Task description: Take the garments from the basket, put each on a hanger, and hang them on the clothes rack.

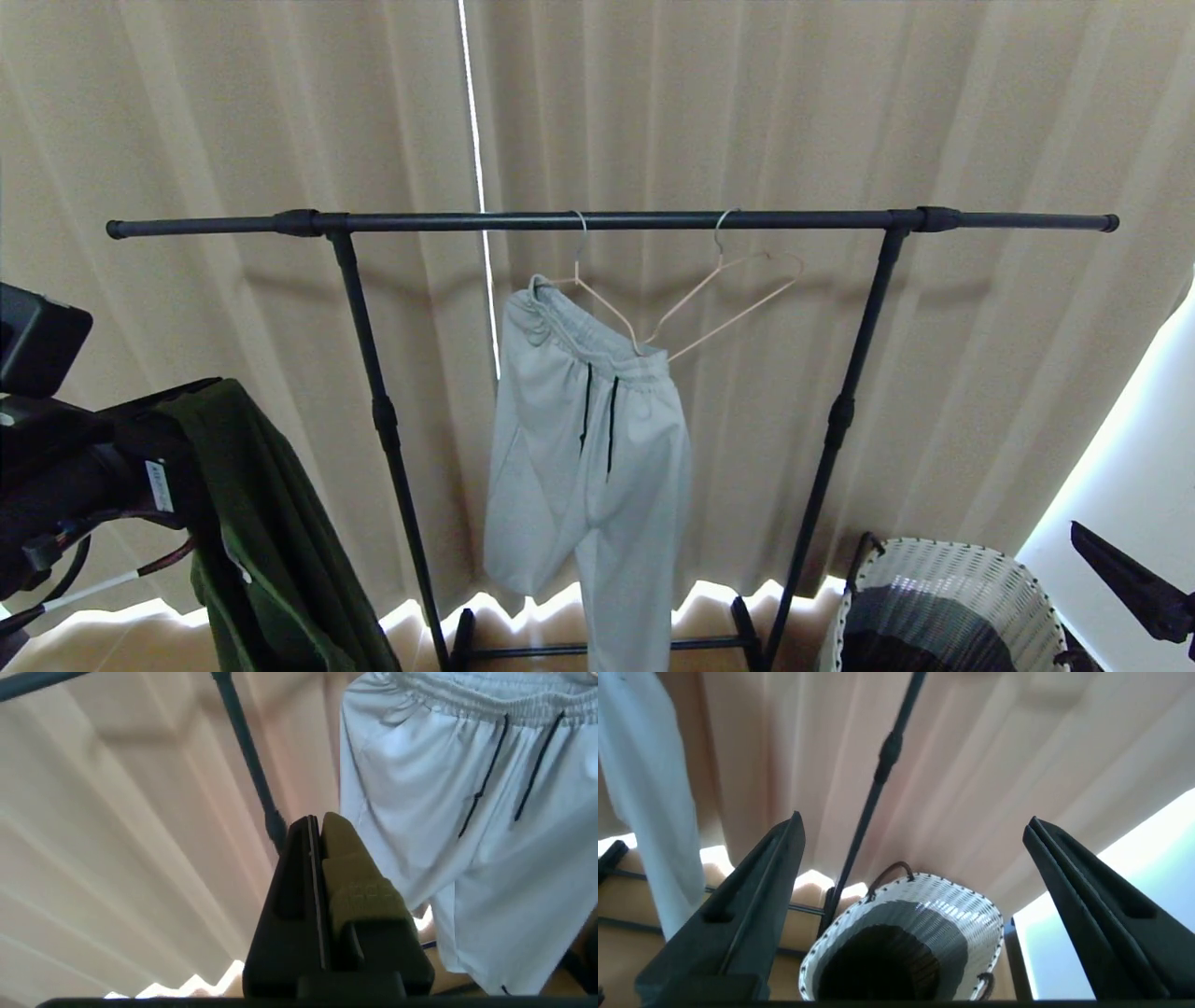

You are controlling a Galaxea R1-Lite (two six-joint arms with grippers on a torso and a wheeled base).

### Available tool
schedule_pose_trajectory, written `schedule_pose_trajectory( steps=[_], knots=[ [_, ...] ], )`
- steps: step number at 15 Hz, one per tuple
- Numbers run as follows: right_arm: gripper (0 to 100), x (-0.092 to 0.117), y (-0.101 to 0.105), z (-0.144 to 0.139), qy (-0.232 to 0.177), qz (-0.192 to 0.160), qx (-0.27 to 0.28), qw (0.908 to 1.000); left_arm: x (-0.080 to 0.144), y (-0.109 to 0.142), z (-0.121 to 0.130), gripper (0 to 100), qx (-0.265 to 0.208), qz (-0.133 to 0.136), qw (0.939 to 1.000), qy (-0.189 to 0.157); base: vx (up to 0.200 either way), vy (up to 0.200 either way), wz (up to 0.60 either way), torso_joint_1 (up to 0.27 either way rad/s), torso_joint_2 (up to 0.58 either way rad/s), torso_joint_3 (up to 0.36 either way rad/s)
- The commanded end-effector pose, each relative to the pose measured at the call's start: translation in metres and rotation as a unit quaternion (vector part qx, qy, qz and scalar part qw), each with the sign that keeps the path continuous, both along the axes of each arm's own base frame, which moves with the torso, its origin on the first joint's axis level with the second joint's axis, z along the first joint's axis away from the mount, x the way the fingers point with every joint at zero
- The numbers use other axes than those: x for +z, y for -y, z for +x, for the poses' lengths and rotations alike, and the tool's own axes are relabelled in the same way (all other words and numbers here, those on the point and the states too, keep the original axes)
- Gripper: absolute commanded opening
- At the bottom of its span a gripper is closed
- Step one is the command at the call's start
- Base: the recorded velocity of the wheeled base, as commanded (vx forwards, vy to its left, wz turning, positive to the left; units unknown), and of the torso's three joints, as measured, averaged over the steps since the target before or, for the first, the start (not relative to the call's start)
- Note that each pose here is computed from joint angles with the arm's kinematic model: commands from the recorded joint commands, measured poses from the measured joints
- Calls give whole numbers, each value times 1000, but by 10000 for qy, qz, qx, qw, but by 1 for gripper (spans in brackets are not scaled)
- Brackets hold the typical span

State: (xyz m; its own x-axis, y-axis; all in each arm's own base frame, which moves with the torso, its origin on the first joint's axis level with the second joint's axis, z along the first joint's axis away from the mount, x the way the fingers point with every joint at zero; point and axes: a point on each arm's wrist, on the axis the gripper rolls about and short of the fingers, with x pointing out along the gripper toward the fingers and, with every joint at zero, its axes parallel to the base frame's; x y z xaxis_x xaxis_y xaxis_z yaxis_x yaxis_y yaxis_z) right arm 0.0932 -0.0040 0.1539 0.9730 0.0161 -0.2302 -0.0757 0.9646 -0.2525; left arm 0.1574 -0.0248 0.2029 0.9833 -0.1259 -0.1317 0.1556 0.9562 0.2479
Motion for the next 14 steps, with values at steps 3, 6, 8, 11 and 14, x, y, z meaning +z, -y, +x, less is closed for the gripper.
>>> schedule_pose_trajectory(
  steps=[3, 6, 8, 11, 14],
  knots=[
    [100, 0, 0, 0, -9, 0, 5, 10000, -2, 0, -3, 0, -5, -4, 10000, -15, 200, 0, 0, -2, -4, 7],
    [100, 0, 0, 0, -16, 0, 5, 10000, -4, 0, -3, 0, -13, 1, 10000, -45, 200, 0, 0, 10, -1, 1],
    [100, -1, 0, 0, -24, 1, 5, 10000, -4, 0, -3, 0, -14, 9, 10000, -44, 200, 0, 0, 0, 2, 2],
    [100, -1, 0, 0, -47, 2, 5, 10000, -8, 0, -6, 0, -23, 25, 9999, -96, 133, 0, 0, 3, 0, 3],
    [100, -1, 0, 0, -31, 1, 5, 10000, -14, -3, -22, 0, -10, -22, 10000, -48, 0, 0, 0, 0, 0, 0]
  ],
)
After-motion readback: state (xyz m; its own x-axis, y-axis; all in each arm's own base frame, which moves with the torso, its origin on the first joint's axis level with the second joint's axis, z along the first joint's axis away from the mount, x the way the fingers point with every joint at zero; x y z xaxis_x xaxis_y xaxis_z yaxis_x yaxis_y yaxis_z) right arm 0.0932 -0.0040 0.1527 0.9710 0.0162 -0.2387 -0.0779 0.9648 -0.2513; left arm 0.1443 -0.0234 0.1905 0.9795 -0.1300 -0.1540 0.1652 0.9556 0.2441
